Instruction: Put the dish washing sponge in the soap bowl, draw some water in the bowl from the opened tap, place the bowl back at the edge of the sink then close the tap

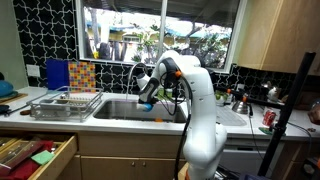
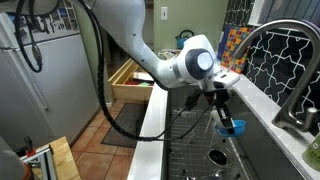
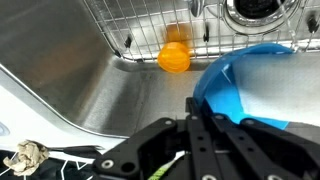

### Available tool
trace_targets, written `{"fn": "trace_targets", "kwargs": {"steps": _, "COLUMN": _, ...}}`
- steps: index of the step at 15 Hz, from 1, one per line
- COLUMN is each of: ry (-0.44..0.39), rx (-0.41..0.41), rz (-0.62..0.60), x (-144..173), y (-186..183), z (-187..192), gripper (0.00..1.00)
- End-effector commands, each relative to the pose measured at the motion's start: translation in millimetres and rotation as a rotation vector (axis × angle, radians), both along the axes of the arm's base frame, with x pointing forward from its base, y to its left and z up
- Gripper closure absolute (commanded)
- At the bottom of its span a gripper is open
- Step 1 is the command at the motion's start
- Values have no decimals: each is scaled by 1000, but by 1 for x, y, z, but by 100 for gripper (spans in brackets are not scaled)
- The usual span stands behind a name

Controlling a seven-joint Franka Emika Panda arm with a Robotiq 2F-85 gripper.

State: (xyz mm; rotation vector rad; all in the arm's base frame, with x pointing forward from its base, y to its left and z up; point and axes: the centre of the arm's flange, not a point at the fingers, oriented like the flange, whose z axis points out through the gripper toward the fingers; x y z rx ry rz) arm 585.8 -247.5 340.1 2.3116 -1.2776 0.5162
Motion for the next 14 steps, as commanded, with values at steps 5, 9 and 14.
{"fn": "trace_targets", "kwargs": {"steps": 5, "ry": -8, "rx": 224, "rz": -74, "x": -12, "y": 10, "z": 2, "gripper": 99}}
{"fn": "trace_targets", "kwargs": {"steps": 9, "ry": -14, "rx": 443, "rz": -82, "x": -16, "y": 29, "z": 5, "gripper": 99}}
{"fn": "trace_targets", "kwargs": {"steps": 14, "ry": -70, "rx": 701, "rz": 6, "x": -23, "y": 60, "z": 42, "gripper": 99}}
